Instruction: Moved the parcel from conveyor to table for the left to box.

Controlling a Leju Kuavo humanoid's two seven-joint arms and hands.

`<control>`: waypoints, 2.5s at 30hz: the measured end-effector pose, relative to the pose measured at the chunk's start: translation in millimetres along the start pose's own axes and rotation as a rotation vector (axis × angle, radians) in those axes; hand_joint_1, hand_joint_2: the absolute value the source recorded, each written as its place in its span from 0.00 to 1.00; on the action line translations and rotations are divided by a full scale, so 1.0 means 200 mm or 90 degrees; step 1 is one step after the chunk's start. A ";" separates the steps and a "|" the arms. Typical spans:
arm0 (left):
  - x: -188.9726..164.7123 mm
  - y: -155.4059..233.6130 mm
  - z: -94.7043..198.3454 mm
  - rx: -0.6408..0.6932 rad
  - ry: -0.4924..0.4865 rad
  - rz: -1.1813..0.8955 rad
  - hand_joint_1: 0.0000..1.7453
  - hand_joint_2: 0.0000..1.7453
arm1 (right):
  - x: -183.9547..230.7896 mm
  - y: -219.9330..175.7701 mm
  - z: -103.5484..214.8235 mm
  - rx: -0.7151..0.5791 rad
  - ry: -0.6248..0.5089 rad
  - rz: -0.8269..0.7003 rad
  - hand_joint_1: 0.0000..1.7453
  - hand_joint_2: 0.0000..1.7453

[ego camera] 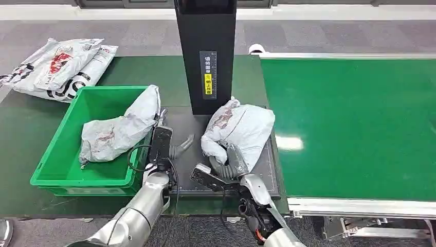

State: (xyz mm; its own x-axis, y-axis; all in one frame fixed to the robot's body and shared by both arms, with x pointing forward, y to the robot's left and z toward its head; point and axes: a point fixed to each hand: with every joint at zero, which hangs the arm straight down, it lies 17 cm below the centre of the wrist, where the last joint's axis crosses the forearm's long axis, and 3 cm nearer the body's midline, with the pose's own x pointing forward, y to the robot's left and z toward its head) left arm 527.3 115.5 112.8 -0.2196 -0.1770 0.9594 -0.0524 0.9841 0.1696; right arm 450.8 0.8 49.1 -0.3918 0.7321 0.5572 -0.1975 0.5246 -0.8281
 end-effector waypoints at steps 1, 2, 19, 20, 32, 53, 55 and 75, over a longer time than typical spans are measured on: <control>0.00 0.00 0.00 0.000 -0.001 0.001 0.00 1.00 | 0.01 0.02 0.00 0.010 -0.004 0.003 1.00 1.00; 0.00 0.00 0.00 0.001 -0.001 0.003 0.00 1.00 | 0.01 0.04 0.01 0.024 -0.008 0.006 1.00 1.00; 0.26 0.18 0.00 0.071 -0.099 0.142 0.00 1.00 | -0.03 -0.17 0.00 -0.114 -0.016 -0.105 0.00 1.00; 0.28 0.17 0.00 0.063 -0.105 0.140 0.00 1.00 | -0.04 -0.21 0.00 -0.134 -0.015 -0.122 0.00 1.00; 0.37 -0.14 0.10 -0.083 -0.153 0.086 0.00 1.00 | -0.24 -0.66 0.04 -0.347 -0.001 -0.323 0.00 0.00; -0.28 -0.74 0.58 -0.533 -0.007 -0.361 1.00 1.00 | -0.44 -0.75 0.08 -0.373 0.020 -0.499 0.00 0.00; -0.28 -0.74 0.58 -0.533 -0.007 -0.361 1.00 1.00 | -0.44 -0.75 0.08 -0.373 0.020 -0.499 0.00 0.00; 0.05 -0.54 0.21 -0.267 -0.144 -0.411 1.00 1.00 | -0.47 -0.69 0.24 -0.359 0.025 -0.479 0.00 0.00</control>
State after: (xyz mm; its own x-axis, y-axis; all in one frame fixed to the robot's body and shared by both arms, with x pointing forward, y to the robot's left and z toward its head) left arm 490.4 6.9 95.2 -0.4648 -0.6674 0.5818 0.1242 0.6015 0.7892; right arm 471.4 -160.9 107.4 -0.3061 0.1236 0.9439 0.0816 0.9913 -0.1034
